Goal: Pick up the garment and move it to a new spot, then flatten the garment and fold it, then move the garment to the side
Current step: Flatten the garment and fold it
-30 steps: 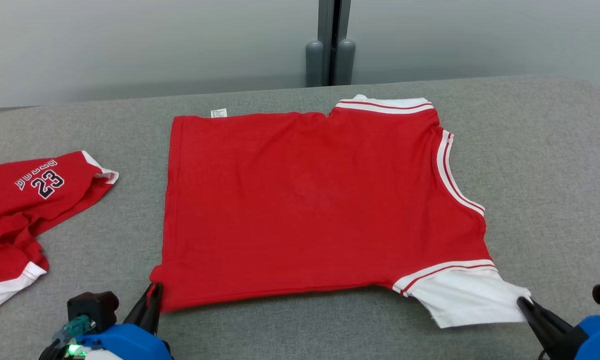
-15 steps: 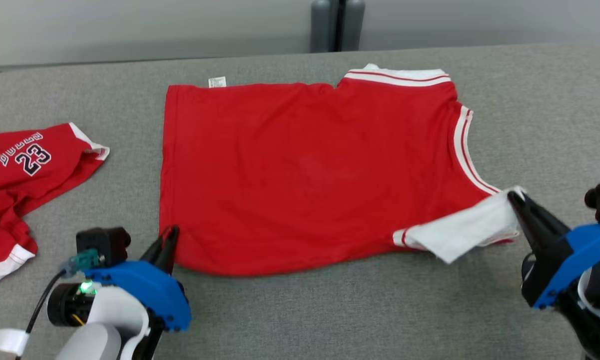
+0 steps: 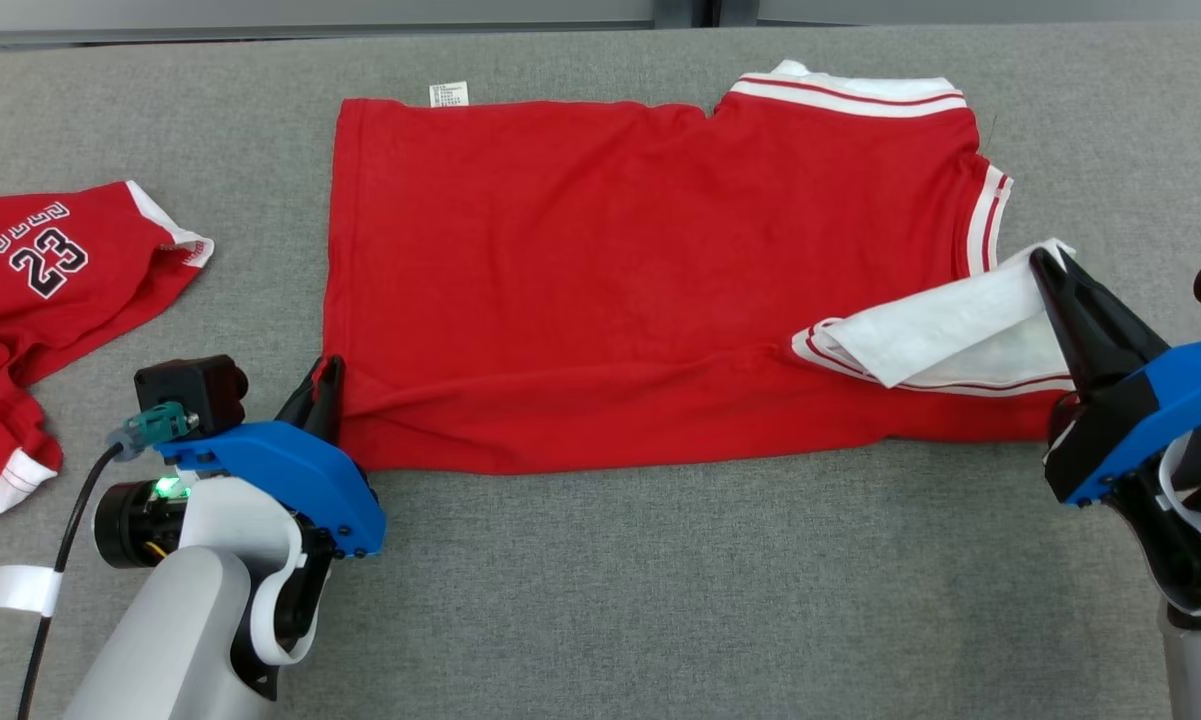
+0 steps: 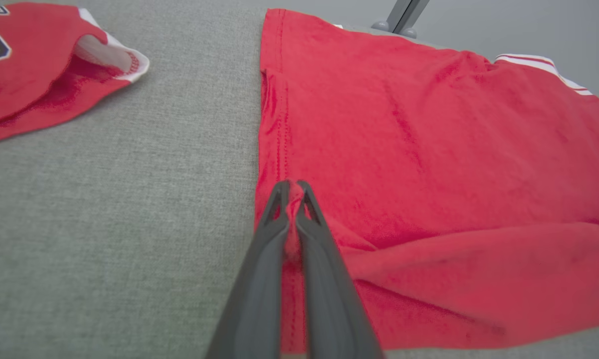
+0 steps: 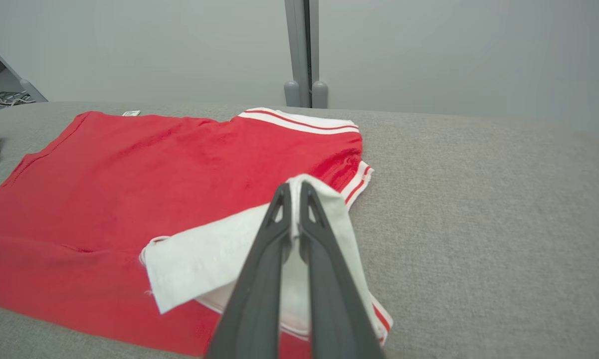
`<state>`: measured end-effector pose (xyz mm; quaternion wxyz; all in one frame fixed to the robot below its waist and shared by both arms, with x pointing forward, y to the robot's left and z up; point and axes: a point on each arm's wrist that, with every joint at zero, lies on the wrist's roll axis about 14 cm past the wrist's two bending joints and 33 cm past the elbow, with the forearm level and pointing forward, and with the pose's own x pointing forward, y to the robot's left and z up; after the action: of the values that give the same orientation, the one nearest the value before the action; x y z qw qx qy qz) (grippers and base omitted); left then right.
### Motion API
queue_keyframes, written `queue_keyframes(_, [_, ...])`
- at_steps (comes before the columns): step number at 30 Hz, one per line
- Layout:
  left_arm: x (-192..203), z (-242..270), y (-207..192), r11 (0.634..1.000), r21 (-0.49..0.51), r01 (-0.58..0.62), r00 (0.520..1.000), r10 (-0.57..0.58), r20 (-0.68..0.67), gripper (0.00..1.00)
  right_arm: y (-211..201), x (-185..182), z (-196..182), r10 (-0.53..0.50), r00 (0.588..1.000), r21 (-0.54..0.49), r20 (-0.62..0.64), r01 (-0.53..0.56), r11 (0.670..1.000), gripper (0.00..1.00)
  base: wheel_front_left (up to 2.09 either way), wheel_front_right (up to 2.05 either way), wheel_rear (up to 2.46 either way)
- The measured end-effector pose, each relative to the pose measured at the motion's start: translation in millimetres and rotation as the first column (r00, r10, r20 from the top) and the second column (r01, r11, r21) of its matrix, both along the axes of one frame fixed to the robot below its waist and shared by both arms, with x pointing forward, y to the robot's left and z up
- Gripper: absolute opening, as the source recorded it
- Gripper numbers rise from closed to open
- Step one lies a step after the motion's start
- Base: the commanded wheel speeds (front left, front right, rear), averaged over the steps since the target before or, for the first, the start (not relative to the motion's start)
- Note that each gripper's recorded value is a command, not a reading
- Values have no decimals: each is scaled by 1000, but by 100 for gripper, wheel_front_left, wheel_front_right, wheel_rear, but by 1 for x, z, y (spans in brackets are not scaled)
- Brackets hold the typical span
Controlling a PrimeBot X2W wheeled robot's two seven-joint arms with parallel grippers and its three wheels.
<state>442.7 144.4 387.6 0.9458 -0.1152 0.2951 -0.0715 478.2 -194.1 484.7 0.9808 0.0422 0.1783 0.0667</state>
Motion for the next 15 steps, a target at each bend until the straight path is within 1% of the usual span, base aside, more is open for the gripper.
queue_keyframes(8, [8,-10,2,1000,7,-18,1000,18,-14,0,-2,15,-9,-6,1000,-10,17,6,1000,0,0,0,0])
queue_keyframes(9, [7,-12,2,1000,8,-20,1000,20,-18,2,0,16,-10,-2,1000,-9,21,2,1000,1,0,0,0])
queue_keyframes(10, [7,-13,3,1000,10,-22,1000,22,-22,14,2,18,-10,4,1000,-7,29,-4,1000,27,0,0,0])
queue_keyframes(11, [7,-14,3,1000,12,-23,999,23,-25,40,4,20,-11,9,999,-6,31,-9,1000,67,0,0,0])
queue_keyframes(12, [6,-15,4,1000,11,-26,999,27,-27,75,5,21,-11,13,999,-9,36,-13,1000,100,0,0,0])
queue_keyframes(13, [5,-15,3,1000,9,-28,999,28,-31,100,5,22,-11,15,999,-9,40,-14,1000,100,0,0,0])
queue_keyframes(15, [4,-13,2,999,-5,-33,999,33,-24,100,10,23,-7,29,997,-1,66,-29,1000,100,0,0,0])
